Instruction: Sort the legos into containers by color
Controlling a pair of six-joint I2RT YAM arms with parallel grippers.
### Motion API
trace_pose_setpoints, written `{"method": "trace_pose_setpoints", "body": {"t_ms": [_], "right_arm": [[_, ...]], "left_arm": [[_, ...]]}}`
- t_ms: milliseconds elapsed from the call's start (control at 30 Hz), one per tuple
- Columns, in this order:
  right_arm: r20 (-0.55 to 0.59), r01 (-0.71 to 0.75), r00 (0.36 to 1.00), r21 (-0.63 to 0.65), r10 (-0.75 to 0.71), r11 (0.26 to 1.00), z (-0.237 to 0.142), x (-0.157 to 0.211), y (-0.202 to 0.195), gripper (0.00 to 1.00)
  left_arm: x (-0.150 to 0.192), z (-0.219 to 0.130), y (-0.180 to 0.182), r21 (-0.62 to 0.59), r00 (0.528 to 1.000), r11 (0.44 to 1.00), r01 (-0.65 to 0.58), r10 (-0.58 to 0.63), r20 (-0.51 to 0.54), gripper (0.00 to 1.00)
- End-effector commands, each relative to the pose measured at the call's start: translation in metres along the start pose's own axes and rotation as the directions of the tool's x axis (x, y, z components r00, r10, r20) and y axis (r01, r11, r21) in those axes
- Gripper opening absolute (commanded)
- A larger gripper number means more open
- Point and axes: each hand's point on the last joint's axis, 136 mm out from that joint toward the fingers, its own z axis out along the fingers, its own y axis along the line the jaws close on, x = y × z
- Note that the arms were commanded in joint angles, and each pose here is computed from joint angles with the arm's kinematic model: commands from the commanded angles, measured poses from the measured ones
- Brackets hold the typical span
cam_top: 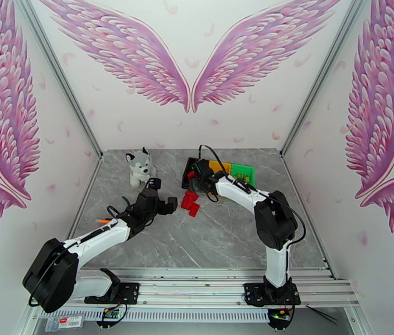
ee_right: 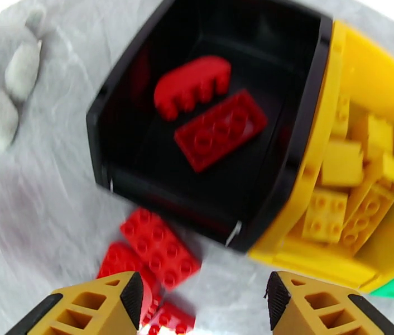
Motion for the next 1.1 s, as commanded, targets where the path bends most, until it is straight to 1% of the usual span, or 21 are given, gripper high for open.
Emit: {"method": "trace_pose_setpoints", "body": {"t_ms": [0,133,367,533,733,933,1067], "right_arm": [[-0.022,-0.070,0.997,-0.070,0.069,0.995,-0.003,0.017,0.010,0.66],[-0.075,-0.058,0.996,-0.079,0.052,0.995,-0.001,0.046,0.018,0.66],[-0.089,0.003,0.996,-0.104,-0.012,0.995,-0.015,0.079,0.039,0.71],[-0.130,0.013,0.991,-0.123,-0.029,0.992,-0.008,0.100,0.050,0.71],[-0.171,0.018,0.985,-0.113,-0.037,0.993,0.006,0.111,0.056,0.77],[-0.193,-0.007,0.981,-0.087,-0.010,0.996,0.018,0.122,0.052,0.76],[-0.181,-0.006,0.984,-0.063,-0.005,0.998,0.022,0.118,0.051,0.74]], "left_arm": [[-0.002,0.000,-0.003,0.021,1.000,1.000,0.023,-0.023,-0.007,0.99],[-0.002,0.000,-0.004,0.030,1.000,0.999,0.029,-0.028,-0.008,0.99],[-0.003,0.000,-0.005,0.035,0.999,0.999,0.034,-0.033,-0.008,0.99],[-0.002,0.000,-0.005,0.038,0.999,0.999,0.037,-0.037,-0.010,0.99],[-0.003,0.000,-0.005,0.041,0.999,0.998,0.037,-0.037,-0.009,0.99],[-0.003,0.000,-0.006,0.047,0.999,0.998,0.040,-0.040,-0.010,0.99],[-0.003,-0.001,-0.006,0.048,0.999,0.998,0.039,-0.039,-0.009,0.99]]}}
